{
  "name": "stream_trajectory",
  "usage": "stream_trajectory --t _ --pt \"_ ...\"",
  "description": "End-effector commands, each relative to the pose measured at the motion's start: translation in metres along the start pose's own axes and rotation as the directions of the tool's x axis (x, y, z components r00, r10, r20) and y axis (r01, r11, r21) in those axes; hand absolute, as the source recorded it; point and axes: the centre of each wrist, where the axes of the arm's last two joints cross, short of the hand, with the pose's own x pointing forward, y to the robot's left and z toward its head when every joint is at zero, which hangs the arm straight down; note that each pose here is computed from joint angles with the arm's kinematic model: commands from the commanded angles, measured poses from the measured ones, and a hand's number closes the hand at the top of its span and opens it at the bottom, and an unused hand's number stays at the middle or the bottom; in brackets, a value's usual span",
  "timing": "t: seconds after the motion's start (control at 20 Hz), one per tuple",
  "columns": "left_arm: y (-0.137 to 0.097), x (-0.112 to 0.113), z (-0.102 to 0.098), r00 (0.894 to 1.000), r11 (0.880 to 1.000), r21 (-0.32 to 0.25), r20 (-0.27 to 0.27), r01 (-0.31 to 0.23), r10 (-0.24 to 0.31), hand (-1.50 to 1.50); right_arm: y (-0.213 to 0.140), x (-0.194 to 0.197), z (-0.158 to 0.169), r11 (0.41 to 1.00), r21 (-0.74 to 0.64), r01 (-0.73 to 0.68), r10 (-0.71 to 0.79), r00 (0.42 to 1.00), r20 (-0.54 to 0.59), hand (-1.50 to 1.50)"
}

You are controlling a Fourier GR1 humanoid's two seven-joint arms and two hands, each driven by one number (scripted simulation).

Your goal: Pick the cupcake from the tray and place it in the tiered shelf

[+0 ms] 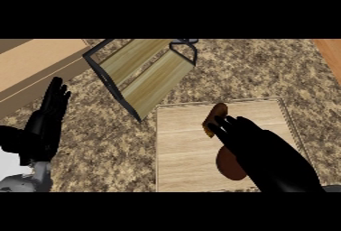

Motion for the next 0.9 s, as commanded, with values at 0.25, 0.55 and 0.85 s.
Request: stream_trajectory --t 0.25,0.55,0.85 --pt "0.01 0.001 0.0 1.0 1.0 0.012 -0.002 0.014 -0.014 0.0 0.03 -0.01 -0.037 1.0 0.005 -0.001 0.001 0.998 -0.056 -1.5" --pt "0.014 0.01 0.001 1.0 1.0 0.01 0.009 0.008 -0.008 0.0 0.027 -0.037 -0.036 0.999 0.034 0.002 0.0 0.999 -0.045 -1.5" --pt "-0.002 -0.015 0.01 1.0 1.0 0.007 -0.002 0.009 -0.009 0.0 0.052 -0.047 -0.037 1.0 0.026 0.009 -0.008 0.999 -0.043 -1.5"
